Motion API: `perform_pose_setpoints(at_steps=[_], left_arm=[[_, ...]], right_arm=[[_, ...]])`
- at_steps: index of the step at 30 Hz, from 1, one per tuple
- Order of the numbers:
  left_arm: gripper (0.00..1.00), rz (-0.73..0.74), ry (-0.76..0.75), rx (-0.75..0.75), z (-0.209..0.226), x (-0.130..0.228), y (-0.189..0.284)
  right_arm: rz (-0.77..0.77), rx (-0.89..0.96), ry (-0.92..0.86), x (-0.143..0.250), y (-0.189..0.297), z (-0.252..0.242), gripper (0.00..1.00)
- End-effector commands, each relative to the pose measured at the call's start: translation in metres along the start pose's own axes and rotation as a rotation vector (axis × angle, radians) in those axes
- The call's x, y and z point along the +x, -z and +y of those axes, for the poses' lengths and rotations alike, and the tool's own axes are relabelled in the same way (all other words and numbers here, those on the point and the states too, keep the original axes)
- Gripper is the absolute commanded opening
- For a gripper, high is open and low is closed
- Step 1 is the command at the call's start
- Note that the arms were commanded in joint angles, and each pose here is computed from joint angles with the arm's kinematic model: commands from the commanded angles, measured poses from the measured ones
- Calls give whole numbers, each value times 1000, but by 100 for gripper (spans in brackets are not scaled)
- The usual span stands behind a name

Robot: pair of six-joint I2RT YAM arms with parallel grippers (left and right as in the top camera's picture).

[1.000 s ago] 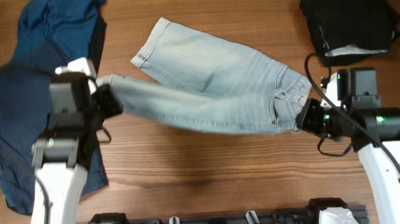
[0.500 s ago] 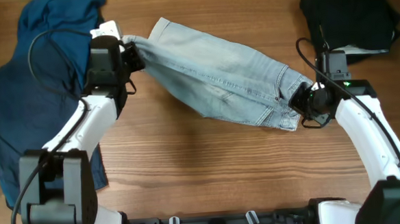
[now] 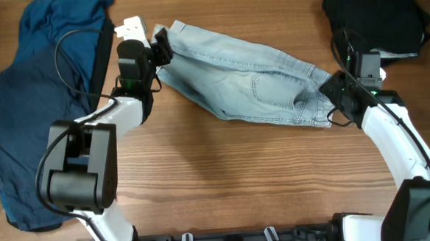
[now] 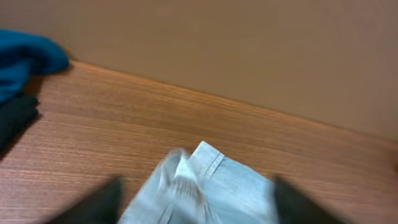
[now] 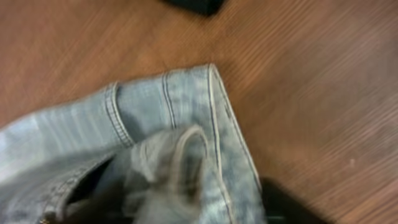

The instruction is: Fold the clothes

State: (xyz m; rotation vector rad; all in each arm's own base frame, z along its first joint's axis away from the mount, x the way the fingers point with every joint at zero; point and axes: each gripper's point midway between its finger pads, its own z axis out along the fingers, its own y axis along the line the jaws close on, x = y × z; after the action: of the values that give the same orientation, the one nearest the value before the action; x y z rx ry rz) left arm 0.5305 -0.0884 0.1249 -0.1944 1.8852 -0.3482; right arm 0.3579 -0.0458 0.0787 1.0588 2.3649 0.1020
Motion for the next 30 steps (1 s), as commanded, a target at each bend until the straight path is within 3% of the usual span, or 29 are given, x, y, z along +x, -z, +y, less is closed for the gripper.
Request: perform_pose_setpoints(at_steps=[1,6,9,11,15,18,22,25,27,30], left_arm=[[100,-12,10,-20,4,-3,-3],[100,110,-2,-49,6,10,9],[100,197,6,65,-17,13,23],[100,257,21,250,-50,19,33],[98,301,28,276,-52,36,30],[91,331,32,254,-44,55,21],[83,314,28,221,-31,74,3],[74,273,26,182,-18,83,-12],[63,261,24,172,-14,91,-18],[37,339,52,132,-4,119,-18]], right_arm=[[-46,17,60,-10,-4,-2,100],[-37,-154,272,-19,30,36,100],[-30,-367,450,-20,71,77,100],[-31,-557,548,-15,104,107,100],[-1,-577,591,-5,106,112,99],[87,-543,608,13,89,106,96],[220,-465,596,36,56,88,78],[271,-466,586,45,37,88,72],[267,-552,595,47,37,105,69],[206,-628,658,52,45,134,68]])
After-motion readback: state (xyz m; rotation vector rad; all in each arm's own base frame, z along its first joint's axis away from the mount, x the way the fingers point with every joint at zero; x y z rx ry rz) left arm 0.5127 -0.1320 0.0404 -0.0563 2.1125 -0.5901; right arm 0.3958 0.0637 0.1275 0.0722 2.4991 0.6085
